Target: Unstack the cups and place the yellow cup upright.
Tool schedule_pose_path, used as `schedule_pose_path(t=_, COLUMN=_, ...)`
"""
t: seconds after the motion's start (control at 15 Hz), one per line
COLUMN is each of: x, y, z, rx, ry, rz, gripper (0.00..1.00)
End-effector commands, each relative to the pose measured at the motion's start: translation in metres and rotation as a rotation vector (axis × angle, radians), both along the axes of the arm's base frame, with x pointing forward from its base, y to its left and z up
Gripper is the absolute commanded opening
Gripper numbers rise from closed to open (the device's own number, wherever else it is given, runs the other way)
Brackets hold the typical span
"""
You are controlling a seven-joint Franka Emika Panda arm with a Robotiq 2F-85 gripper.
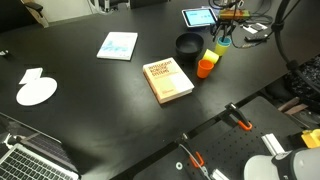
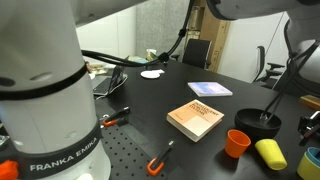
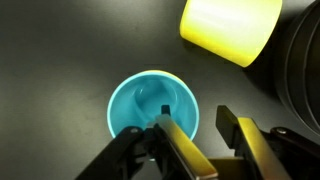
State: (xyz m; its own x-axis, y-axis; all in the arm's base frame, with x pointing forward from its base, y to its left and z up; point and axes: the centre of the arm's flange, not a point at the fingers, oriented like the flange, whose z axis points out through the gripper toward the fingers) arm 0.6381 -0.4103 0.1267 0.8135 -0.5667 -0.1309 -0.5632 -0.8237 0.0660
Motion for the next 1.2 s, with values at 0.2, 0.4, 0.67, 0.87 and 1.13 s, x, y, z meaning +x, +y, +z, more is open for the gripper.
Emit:
schedule_pose_path(t=0.2, x=0.002, y=-0.009, z=0.009, rx=0.042, ry=-0.042, rz=-0.023, gripper=0.05)
schedule_pose_path(t=0.4, x=0.002, y=-0.01, z=0.014, rx=0.025, ry=-0.043, rz=-0.018, gripper=0.07)
schedule_pose_path(t=0.67, x=-0.002, y=-0.006, z=0.029, rx=0.021, ry=-0.051, rz=-0.011, gripper=0.07)
schedule_pose_path(t=0.87, x=0.002, y=-0.005, z=0.026, rx=0.014, ry=-0.034, rz=-0.006, gripper=0.07)
schedule_pose_path(t=1.13, x=0.0, y=-0.004, z=0.037, rx=-0.013, ry=-0.039, rz=0.004, gripper=0.06)
